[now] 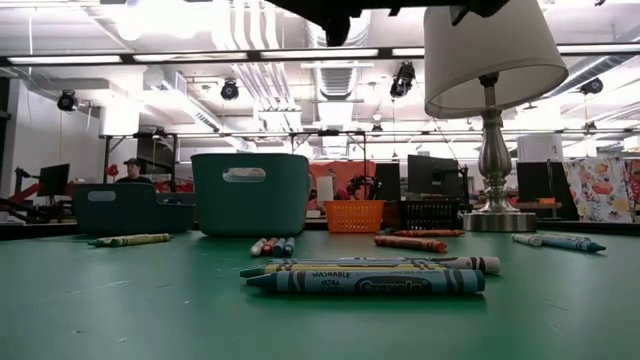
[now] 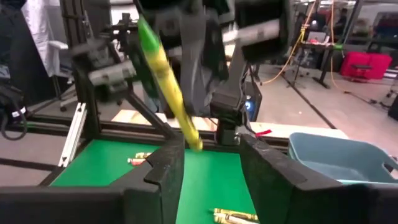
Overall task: Sort crayons
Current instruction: Put the green crayon into the green bin
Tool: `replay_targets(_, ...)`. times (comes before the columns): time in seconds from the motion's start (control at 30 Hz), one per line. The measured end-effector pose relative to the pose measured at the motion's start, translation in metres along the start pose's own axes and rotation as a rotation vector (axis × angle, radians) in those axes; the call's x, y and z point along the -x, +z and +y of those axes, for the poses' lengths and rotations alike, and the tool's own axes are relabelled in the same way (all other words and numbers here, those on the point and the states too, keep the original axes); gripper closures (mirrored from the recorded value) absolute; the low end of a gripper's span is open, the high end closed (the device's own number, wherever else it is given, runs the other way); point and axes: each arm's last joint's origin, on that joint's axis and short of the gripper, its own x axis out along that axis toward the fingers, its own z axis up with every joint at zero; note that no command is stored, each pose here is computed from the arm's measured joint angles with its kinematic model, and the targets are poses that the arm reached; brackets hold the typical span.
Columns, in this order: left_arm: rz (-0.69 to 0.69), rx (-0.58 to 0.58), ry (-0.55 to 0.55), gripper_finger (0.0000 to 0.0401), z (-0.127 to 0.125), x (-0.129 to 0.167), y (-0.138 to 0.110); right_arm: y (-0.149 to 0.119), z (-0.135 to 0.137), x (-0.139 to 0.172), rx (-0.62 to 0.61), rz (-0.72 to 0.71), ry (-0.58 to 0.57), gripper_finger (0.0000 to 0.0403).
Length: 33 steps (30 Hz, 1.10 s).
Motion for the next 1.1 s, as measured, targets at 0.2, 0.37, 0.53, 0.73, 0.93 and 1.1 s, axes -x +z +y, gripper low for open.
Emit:
replay_targets(0.2,-0.117,0.1,0.089,0.0401,0.01,0.002,-0.03,0.012,-0.002,-0.003,0.063,-0.036,-0.009,0.0221)
replay_targets(0.37,-0.107,0.171,0.36,0.0401,0.039,-0.002,-0.046,0.024,-0.009,-0.004,0.088,-0.064,-0.035,0.0214)
replay_targets(0.53,-0.028,0.224,0.462,0.0401,0.081,-0.015,-0.066,0.031,-0.019,-0.003,0.099,-0.023,-0.087,0.0213)
replay_targets(0.73,0.194,0.35,0.471,0.0401,0.138,-0.029,-0.094,0.031,-0.029,-0.003,0.106,0.122,-0.162,0.0213)
replay_targets(0.93,0.4,0.361,0.483,0.0401,0.176,-0.034,-0.094,0.03,-0.035,-0.002,0.108,0.209,-0.186,0.0213)
replay_targets(1.1,0.611,0.222,0.387,0.0401,0.201,-0.045,-0.087,0.028,-0.038,-0.001,0.118,0.252,-0.218,0.0213)
